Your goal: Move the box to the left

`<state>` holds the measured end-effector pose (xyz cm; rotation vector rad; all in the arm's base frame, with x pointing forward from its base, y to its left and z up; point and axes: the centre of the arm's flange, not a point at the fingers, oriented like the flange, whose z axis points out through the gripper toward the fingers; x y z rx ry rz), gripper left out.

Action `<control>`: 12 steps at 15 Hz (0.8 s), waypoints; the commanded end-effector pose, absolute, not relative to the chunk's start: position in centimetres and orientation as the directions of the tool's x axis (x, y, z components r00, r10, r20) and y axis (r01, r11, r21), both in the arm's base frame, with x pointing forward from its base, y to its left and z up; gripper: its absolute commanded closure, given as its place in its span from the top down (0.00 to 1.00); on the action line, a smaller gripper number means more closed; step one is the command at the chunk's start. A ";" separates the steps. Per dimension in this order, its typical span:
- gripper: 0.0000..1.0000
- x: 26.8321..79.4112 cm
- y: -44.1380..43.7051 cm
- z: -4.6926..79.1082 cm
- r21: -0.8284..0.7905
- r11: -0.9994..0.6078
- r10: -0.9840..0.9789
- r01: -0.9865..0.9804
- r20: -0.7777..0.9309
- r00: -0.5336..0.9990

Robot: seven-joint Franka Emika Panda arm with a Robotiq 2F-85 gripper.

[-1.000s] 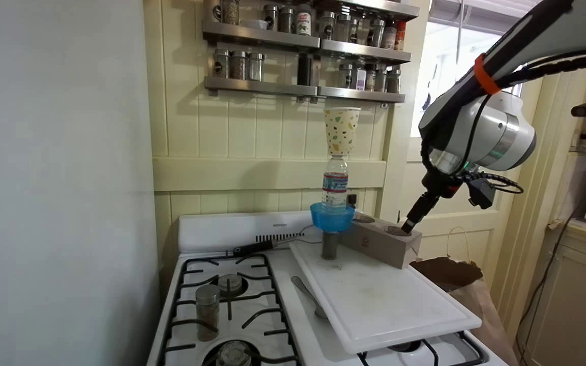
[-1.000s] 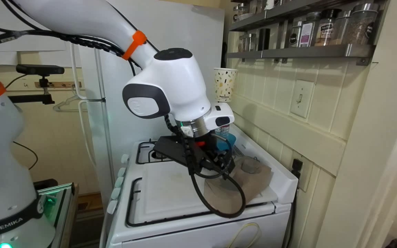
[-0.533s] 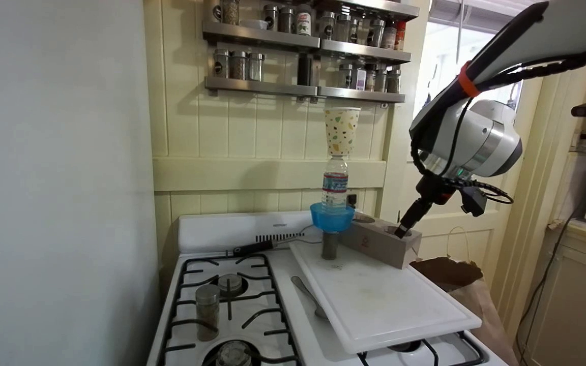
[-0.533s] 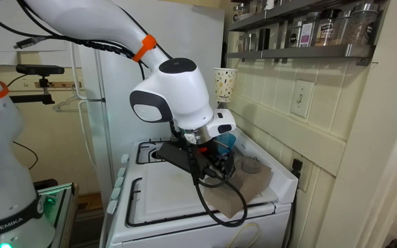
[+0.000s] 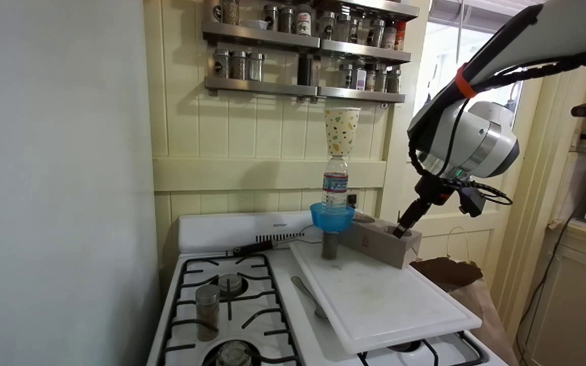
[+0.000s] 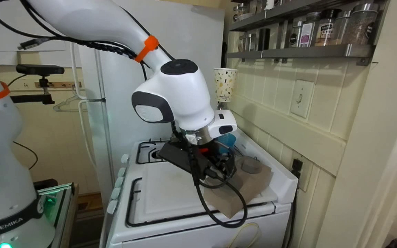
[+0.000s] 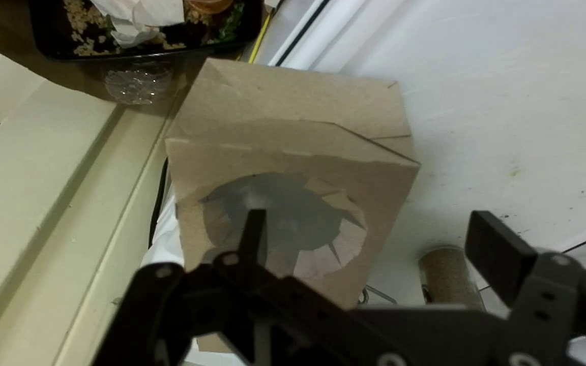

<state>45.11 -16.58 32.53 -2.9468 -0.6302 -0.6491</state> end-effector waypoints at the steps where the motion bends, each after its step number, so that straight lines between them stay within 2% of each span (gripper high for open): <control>1: 1.00 45.5 -16.3 31.6 0.029 -0.926 0.347 0.376 0.454 0.821; 7: 0.98 45.7 -16.1 30.9 0.008 -0.938 0.315 0.347 0.443 0.840; 9: 0.88 45.8 -16.2 30.3 0.003 -0.939 0.311 0.345 0.436 0.844; 11: 0.74 46.0 -16.1 29.6 0.000 -0.938 0.314 0.347 0.428 0.848; 12: 0.73 46.1 -16.0 29.3 -0.001 -0.938 0.314 0.347 0.423 0.850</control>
